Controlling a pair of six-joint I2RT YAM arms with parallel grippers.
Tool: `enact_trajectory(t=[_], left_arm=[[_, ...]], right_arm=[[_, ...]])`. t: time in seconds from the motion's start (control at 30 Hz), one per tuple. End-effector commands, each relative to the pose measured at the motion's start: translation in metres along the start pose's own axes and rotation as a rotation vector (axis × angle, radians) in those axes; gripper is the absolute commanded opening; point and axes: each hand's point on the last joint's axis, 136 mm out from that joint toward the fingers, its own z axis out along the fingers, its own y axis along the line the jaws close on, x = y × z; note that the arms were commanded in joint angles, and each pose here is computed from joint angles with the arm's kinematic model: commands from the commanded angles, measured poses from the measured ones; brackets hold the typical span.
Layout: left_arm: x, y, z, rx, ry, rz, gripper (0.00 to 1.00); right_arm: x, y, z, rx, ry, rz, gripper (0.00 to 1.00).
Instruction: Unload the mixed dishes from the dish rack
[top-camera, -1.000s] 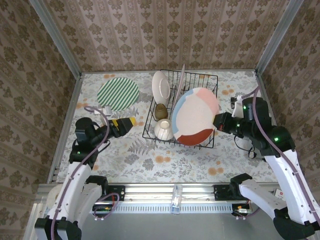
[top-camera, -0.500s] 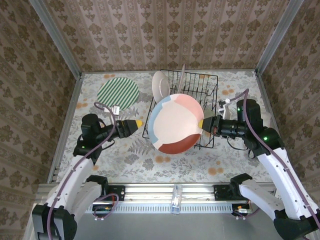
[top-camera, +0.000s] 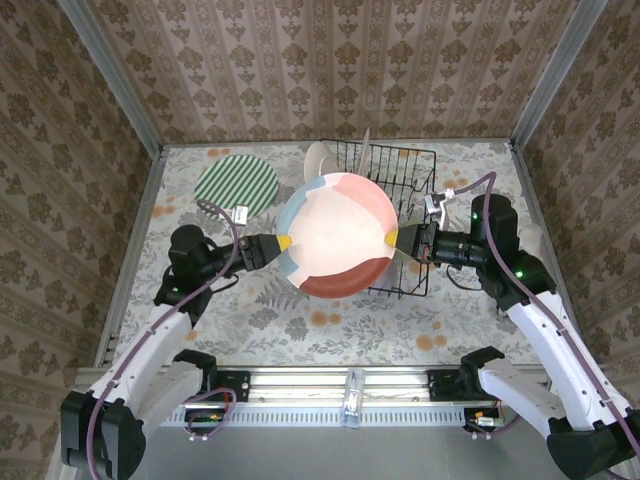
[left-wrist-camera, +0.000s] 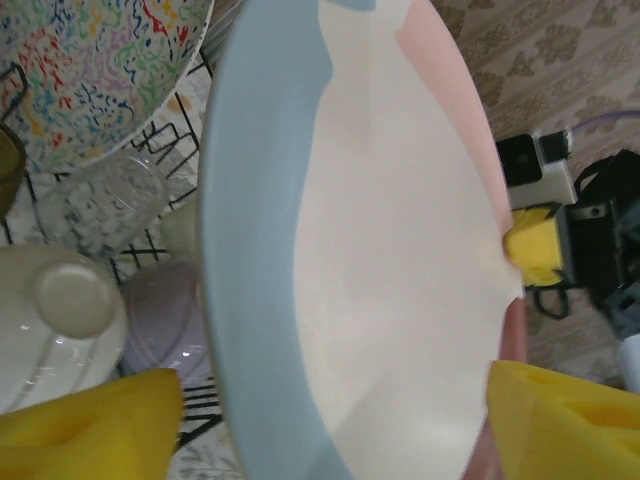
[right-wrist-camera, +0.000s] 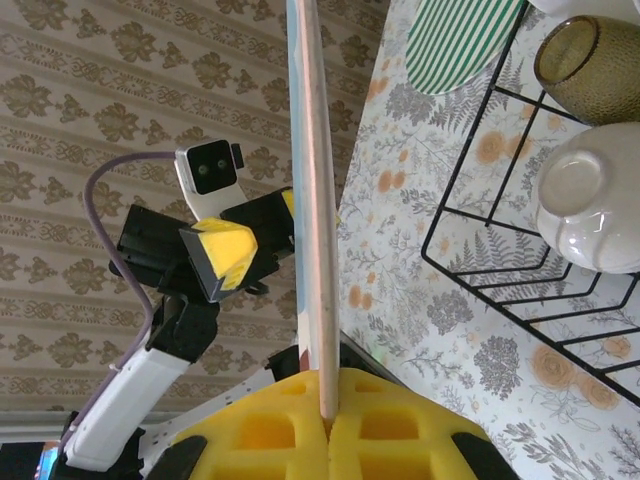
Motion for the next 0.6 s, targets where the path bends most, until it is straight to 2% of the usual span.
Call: enact_trajectory(t=[0.0,0.2,0.37,0.5,0.53,0.57], left_arm=[[-0.003,-0.013,0.002,0.054,-0.008,0.01,0.53],[-0.002,-0.011,0.005,0.054,-0.016,-0.03,0.3],[-0.008,-0.01,0.004,0.042,-0.052,-0.057,0.0],[-0.018,-0.009,0.003,0.023,-0.105,-0.084,0.0],[-0.02,-0.01,0.002,0.026,-0.115,-0.084,0.0],[-0.023,-0.012,0.002,0.028,-0.126,-0.082,0.0]], right_arm=[[-0.005,0.019,-0.002,-0.09,-0.019,-0.047,0.0],[-0.01,0.019,0.001,-0.114,-0.045,-0.041,0.0],[-0.014,0.018,0.006,-0.126,-0.045,-0.043,0.0],[-0.022,0.021,0.008,-0.144,-0.062,-0.054,0.0],[-0.023,0.02,0.009,-0.14,-0.067,-0.053,0.05],[-0.024,0.018,0.01,-0.135,-0.072,-0.052,0.18]])
